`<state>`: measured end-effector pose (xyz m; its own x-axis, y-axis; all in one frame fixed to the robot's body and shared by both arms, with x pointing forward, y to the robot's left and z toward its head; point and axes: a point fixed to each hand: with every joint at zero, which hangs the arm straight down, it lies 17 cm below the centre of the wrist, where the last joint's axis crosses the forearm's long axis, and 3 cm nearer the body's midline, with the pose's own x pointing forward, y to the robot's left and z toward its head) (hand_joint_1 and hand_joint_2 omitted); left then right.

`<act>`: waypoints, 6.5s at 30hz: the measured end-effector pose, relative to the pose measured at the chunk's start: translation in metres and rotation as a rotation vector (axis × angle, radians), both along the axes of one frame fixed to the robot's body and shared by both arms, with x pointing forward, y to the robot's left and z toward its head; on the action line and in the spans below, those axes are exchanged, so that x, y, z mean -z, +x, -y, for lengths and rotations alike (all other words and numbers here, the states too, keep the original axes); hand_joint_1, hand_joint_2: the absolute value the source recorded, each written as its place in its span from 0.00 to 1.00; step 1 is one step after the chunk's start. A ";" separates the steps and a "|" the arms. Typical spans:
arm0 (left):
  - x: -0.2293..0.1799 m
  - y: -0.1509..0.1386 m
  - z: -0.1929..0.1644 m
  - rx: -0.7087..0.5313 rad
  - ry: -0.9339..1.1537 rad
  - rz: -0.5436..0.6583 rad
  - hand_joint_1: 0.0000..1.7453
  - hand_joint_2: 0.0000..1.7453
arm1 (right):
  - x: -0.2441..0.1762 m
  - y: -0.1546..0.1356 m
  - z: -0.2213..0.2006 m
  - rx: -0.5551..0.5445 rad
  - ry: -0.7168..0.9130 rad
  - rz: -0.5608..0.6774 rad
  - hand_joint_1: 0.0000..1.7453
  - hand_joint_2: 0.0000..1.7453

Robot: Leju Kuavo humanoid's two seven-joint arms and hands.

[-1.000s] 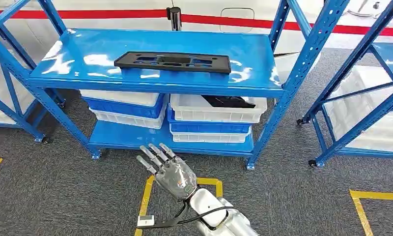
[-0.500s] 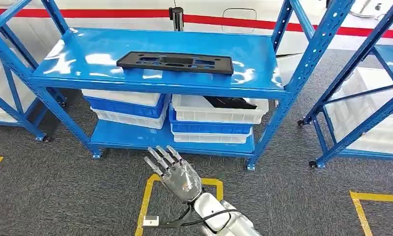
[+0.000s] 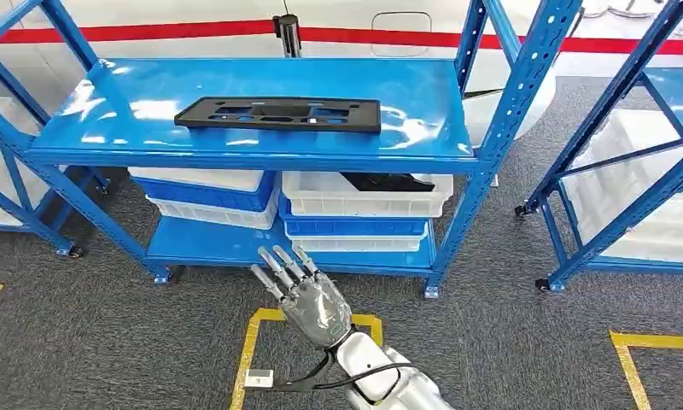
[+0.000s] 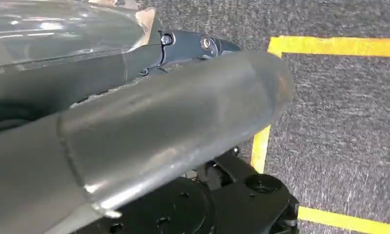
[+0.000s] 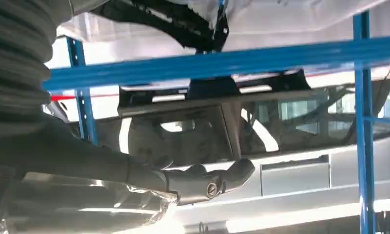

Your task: Take the parts from the cabinet and place them on the table.

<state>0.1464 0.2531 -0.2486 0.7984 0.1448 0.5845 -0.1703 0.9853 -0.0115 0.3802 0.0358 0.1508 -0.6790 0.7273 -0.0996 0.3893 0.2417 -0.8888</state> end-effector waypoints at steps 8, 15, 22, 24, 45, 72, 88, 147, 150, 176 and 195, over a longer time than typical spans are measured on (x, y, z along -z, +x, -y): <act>0.000 0.000 -0.004 -0.002 0.006 0.002 0.00 0.00 | -0.018 0.001 0.003 -0.002 0.043 0.021 0.00 1.00; 0.000 0.000 -0.005 -0.006 0.011 0.005 0.00 0.00 | -0.013 0.000 0.011 0.010 0.049 0.008 0.00 1.00; 0.000 0.001 -0.006 -0.005 0.013 0.005 0.00 0.00 | -0.017 0.005 0.018 0.037 0.060 0.015 0.00 1.00; 0.000 0.002 -0.006 -0.003 0.012 0.006 0.00 0.00 | -0.019 0.006 0.018 0.040 0.065 0.019 0.00 1.00; 0.000 0.001 -0.009 -0.006 0.025 0.008 0.00 0.00 | -0.018 0.009 0.022 0.060 0.076 0.008 0.00 1.00; -0.001 0.002 -0.009 0.005 0.024 0.011 0.00 0.00 | -0.028 0.013 0.021 0.075 0.091 0.022 0.00 1.00; 0.001 -0.002 -0.003 0.026 0.019 -0.003 0.00 0.00 | -0.021 0.035 0.060 0.249 0.126 -0.009 0.00 1.00; 0.003 -0.004 -0.008 0.007 0.085 -0.026 0.00 0.00 | -0.014 0.117 0.068 0.401 -0.001 -0.038 0.00 1.00; 0.003 -0.004 -0.008 0.007 0.085 -0.024 0.00 0.00 | -0.013 0.121 0.070 0.416 -0.007 -0.042 0.00 1.00; 0.001 -0.002 -0.007 -0.009 0.094 -0.013 0.00 0.00 | 0.004 0.154 0.105 0.525 -0.124 -0.077 0.00 1.00; -0.001 0.004 -0.002 0.026 0.087 0.008 0.00 0.00 | 0.053 0.159 0.075 0.316 -0.022 -0.590 0.00 1.00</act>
<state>0.1505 0.2552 -0.2477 0.7967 0.0726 0.6000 -0.1452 0.9867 0.0735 0.5391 -0.0391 0.0979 -0.3790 0.9022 0.2060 -0.1146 0.1751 -0.9779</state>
